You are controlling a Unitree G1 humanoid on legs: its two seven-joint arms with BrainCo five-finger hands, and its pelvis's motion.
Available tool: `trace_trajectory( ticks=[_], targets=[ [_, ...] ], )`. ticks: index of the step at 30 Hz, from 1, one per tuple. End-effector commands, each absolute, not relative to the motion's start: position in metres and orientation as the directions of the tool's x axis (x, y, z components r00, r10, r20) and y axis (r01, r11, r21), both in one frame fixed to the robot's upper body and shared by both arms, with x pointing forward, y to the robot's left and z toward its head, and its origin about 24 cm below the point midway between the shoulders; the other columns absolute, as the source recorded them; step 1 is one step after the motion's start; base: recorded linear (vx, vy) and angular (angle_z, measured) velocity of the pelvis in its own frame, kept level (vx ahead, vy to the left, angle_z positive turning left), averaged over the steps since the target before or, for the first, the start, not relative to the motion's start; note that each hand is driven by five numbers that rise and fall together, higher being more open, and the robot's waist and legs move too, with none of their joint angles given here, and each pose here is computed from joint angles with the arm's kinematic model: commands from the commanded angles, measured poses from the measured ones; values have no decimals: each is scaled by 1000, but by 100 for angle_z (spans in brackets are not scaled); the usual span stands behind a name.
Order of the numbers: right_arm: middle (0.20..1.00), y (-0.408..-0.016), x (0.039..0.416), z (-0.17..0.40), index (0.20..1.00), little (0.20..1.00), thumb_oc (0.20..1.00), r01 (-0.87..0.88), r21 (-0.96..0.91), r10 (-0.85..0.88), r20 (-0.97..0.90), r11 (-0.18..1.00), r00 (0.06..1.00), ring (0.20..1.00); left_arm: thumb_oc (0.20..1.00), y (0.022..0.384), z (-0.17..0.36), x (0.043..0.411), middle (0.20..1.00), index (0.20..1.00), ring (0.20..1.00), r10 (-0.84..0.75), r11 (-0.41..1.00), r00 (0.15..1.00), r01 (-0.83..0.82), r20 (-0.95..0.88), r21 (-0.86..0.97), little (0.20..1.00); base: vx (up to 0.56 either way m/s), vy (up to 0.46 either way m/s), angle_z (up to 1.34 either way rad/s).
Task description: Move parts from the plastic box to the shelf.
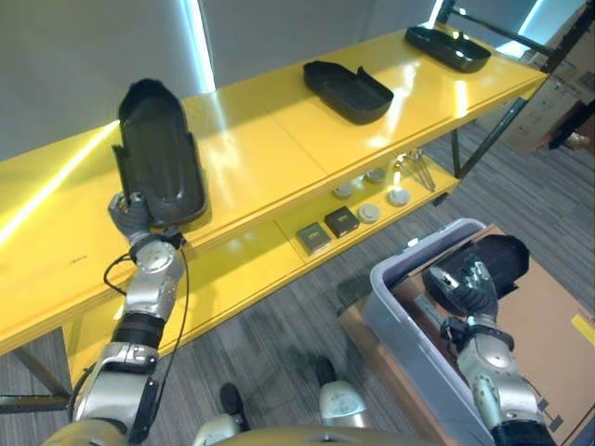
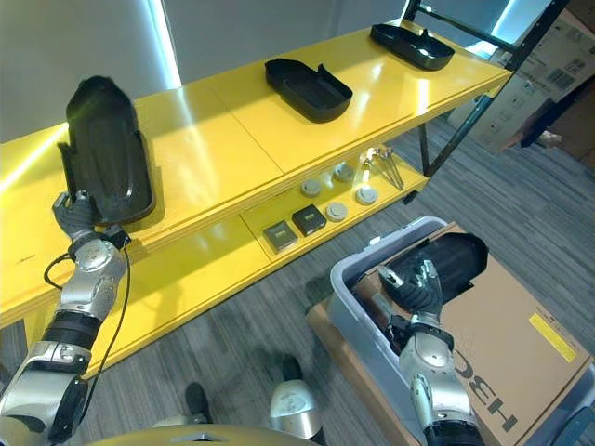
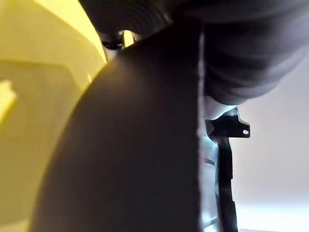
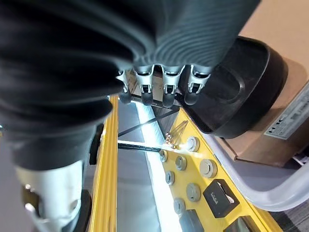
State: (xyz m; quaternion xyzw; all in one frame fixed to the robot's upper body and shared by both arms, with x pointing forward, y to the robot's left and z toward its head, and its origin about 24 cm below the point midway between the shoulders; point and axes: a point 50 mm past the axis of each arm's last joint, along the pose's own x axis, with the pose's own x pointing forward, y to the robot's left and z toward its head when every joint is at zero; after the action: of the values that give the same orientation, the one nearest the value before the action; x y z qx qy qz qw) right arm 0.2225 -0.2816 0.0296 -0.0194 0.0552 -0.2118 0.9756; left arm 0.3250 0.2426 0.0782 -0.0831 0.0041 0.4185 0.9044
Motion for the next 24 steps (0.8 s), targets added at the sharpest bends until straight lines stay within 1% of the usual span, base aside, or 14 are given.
trace_trajectory(
  ticks=[1,3,6,15,16,18,21,24],
  targets=[
    [1000,-286,238,58,1000,1000,1000,374,-83,-372,45,924,927,1000,200,240,117,343,200,200,200,806,538,589,-767,-51,-348,200,-18,-21,-12],
    [1000,-284,240,58,1000,1000,1000,370,-78,-367,45,926,929,1000,200,237,115,346,200,200,200,806,523,585,-777,-93,-350,200,-25,-43,-9],
    [1000,-280,242,57,1000,1000,1000,359,-74,-357,40,930,933,1000,200,229,110,350,200,200,200,799,534,588,-791,-130,-300,200,-22,-75,-4],
    [1000,-271,241,46,1000,1000,1000,353,-55,-353,-4,934,936,1000,200,215,86,353,200,200,200,790,584,585,-809,-185,-64,200,6,-59,0],
    [1000,-271,241,46,1000,1000,1000,352,-54,-353,-5,935,936,1000,200,214,85,352,200,200,200,791,586,583,-809,-184,-46,200,0,0,0],
    [1000,-270,242,47,1000,1000,1000,353,-46,-353,5,935,936,1000,200,216,79,350,200,200,200,805,589,576,-804,-145,77,200,-31,-30,-2],
    [1000,-269,243,48,1000,1000,1000,355,-35,-355,7,934,935,1000,200,219,74,348,200,200,200,809,587,572,-796,-134,145,200,0,0,0],
    [1000,-268,242,47,1000,1000,1000,355,-37,-356,-3,934,935,1000,200,229,62,340,200,200,200,827,562,542,-796,-147,224,200,10,3,0]
  ],
)
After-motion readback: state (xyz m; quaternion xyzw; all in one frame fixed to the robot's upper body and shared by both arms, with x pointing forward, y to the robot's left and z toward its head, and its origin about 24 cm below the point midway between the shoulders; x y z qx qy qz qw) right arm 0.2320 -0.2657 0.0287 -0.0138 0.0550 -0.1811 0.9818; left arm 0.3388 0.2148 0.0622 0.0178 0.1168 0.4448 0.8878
